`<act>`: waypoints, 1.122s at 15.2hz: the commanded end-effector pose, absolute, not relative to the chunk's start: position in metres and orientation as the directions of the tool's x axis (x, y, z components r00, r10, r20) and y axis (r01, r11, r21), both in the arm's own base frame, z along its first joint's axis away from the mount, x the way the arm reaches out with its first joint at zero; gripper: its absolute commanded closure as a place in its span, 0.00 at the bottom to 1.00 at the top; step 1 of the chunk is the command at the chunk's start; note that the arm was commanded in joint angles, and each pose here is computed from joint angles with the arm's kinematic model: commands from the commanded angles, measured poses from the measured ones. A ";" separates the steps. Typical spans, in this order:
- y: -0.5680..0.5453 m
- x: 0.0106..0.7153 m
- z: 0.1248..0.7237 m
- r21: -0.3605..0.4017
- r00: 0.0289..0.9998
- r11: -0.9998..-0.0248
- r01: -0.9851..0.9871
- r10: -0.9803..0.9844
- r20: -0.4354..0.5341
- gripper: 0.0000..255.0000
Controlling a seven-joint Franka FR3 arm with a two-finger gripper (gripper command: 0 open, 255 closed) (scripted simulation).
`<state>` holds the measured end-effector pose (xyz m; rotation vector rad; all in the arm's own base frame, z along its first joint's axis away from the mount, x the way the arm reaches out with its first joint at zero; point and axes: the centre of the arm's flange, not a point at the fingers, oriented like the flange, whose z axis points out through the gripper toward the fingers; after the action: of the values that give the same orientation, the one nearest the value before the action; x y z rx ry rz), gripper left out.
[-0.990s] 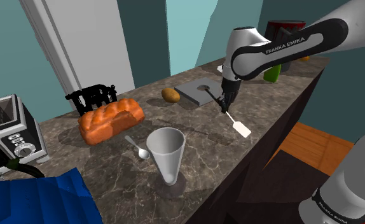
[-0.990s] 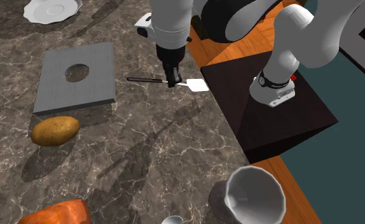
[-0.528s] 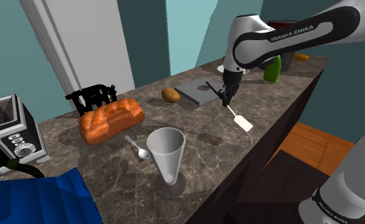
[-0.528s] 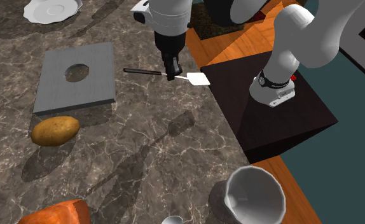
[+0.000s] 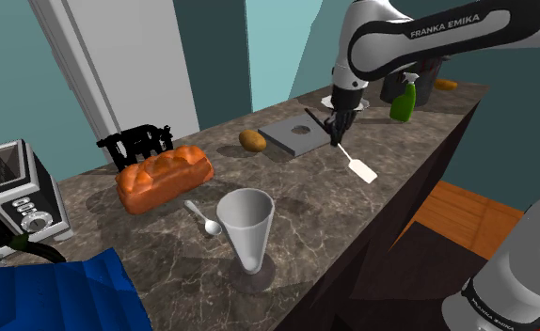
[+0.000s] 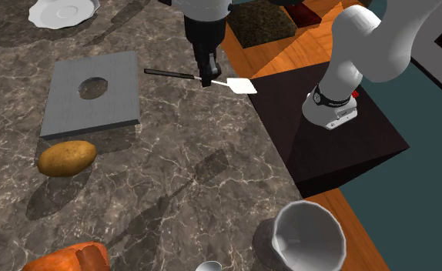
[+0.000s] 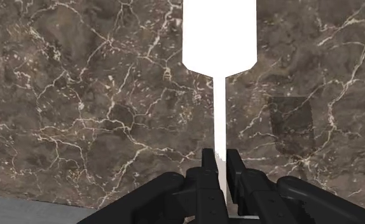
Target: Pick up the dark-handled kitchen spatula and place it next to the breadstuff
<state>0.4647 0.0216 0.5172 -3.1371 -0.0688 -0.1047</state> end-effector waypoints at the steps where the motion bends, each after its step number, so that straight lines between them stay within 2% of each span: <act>1: 0.021 0.465 0.529 0.000 0.997 -0.999 0.044 0.044 0.066 1.00; 3: 0.021 0.465 0.539 0.000 0.997 -0.999 0.044 0.044 0.066 1.00; 17: 0.155 0.592 0.539 0.000 0.997 -0.999 0.044 0.044 0.066 1.00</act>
<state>0.5861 0.1431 0.5398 -3.1376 -0.0704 -0.1049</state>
